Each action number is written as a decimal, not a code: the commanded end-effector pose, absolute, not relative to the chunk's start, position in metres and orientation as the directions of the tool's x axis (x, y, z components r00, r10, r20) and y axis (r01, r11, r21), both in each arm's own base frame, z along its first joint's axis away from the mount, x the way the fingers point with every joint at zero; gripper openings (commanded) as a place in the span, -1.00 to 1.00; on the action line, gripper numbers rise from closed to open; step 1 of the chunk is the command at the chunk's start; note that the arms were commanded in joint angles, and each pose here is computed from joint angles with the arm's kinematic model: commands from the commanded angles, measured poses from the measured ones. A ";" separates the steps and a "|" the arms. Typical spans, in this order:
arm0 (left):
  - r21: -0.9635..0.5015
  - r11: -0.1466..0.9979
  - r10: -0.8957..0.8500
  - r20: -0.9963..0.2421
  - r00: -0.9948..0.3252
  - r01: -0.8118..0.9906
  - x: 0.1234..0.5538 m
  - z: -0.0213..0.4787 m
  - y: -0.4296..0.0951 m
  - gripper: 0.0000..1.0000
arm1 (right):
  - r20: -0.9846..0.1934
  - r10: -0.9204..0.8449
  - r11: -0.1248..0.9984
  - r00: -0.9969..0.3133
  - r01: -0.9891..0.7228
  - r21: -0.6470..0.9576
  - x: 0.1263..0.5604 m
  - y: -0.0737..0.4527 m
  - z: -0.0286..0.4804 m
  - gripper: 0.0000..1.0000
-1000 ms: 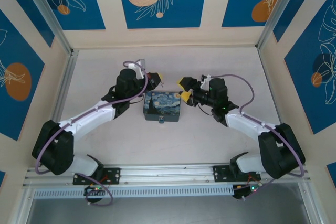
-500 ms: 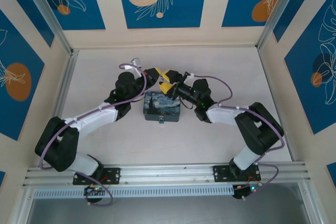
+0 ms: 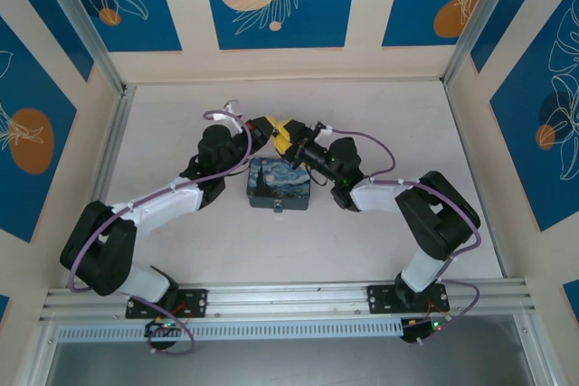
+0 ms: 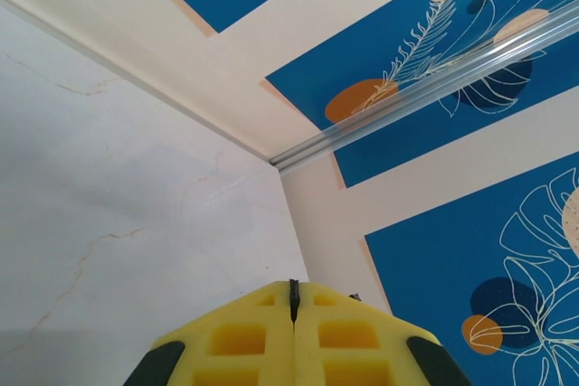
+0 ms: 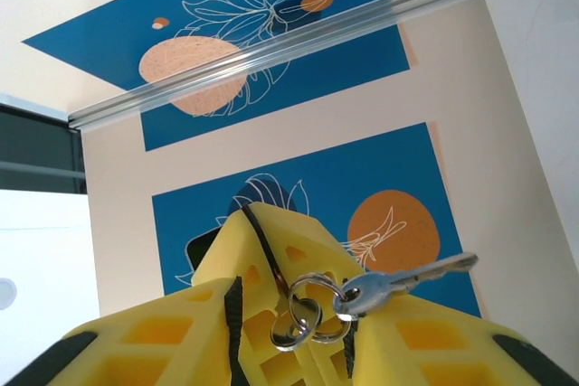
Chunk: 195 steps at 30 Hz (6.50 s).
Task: Unlock a padlock with a key
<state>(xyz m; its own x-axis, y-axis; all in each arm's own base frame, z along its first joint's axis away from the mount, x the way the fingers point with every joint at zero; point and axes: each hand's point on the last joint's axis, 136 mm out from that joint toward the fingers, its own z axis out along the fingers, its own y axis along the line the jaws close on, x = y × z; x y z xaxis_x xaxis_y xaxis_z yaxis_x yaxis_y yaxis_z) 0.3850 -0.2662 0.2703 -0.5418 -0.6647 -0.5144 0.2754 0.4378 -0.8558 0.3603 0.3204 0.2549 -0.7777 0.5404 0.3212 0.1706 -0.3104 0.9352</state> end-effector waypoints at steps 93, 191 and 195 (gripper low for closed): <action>-0.960 0.262 -0.468 -0.213 -0.858 0.095 0.362 0.266 -0.294 -1.00 | -0.056 0.615 0.055 -0.787 -0.029 0.998 0.325 0.256 0.204 0.05; -0.929 0.197 -0.430 -0.368 -0.824 0.312 0.363 0.276 -0.300 -0.05 | -0.325 0.530 0.138 -0.783 -0.298 0.945 0.335 0.264 0.258 -1.00; -0.903 0.292 -0.440 -0.420 -0.794 0.315 0.350 0.275 -0.281 0.53 | -0.322 0.516 0.169 -0.793 -0.274 0.947 0.325 0.255 0.248 -1.00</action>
